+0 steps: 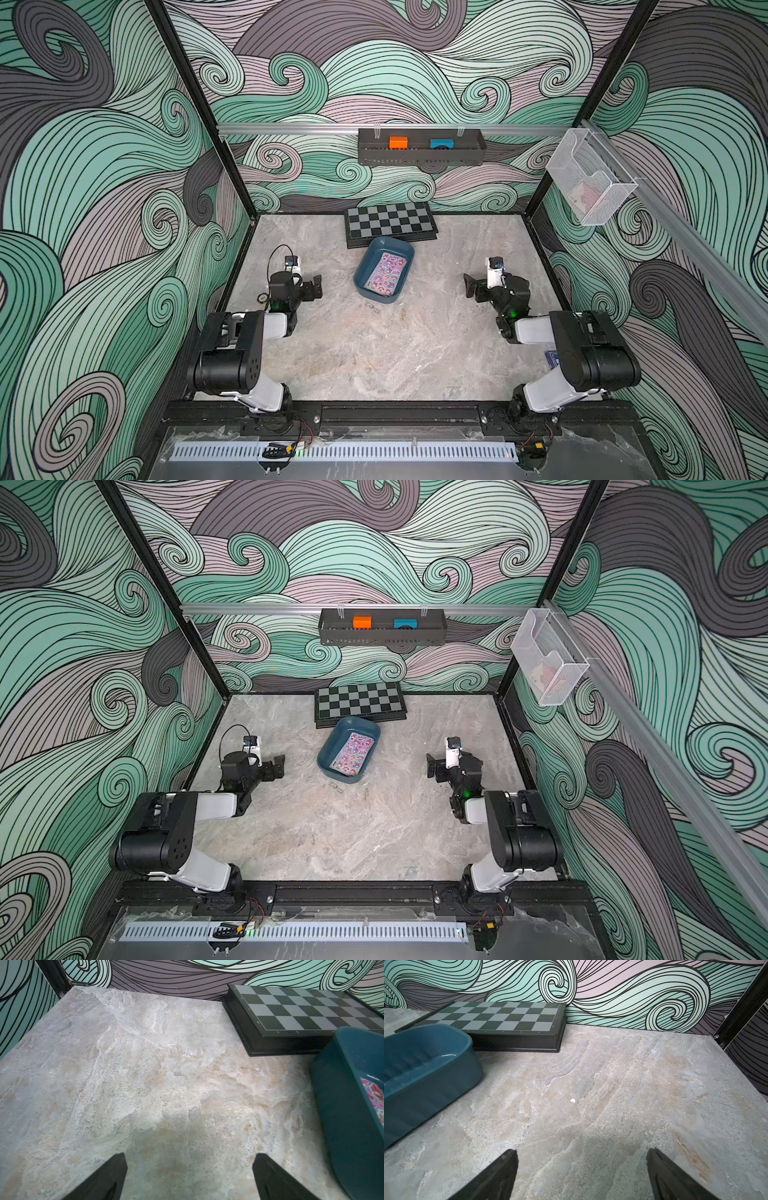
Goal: Take the stickers out of the storage box
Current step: Adjust the storage box at the center of the board.
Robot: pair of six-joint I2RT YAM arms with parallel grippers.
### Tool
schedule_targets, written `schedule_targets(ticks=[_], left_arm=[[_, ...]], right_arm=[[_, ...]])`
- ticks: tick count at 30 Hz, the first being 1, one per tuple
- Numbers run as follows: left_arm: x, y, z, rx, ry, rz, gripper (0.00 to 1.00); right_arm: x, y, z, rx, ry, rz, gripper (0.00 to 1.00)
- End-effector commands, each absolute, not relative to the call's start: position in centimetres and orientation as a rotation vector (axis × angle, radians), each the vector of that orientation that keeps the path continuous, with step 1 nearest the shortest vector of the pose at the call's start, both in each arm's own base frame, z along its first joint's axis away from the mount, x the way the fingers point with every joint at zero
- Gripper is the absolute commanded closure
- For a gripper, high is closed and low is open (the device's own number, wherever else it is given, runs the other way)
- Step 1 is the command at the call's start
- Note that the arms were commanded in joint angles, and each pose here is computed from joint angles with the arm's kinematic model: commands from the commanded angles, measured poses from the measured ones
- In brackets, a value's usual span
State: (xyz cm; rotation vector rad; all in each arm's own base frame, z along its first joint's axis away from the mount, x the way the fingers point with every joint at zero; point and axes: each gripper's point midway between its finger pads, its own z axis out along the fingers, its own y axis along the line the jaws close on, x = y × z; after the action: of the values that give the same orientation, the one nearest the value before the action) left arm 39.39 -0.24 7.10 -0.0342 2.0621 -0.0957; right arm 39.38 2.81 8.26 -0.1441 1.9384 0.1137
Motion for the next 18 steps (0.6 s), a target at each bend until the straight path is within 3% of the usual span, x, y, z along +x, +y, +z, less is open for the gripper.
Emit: schedule_targets(ticks=[1, 18], left_arm=[[40.28, -0.09, 8.56, -0.023, 2.026, -0.095, 0.01], [40.28, -0.08, 8.59, -0.024, 2.025, -0.095, 0.01]], right_arm=[[39.92, 2.71, 9.45, -0.149, 1.902, 0.102, 0.01], [39.92, 2.69, 9.44, -0.149, 1.903, 0.102, 0.01]])
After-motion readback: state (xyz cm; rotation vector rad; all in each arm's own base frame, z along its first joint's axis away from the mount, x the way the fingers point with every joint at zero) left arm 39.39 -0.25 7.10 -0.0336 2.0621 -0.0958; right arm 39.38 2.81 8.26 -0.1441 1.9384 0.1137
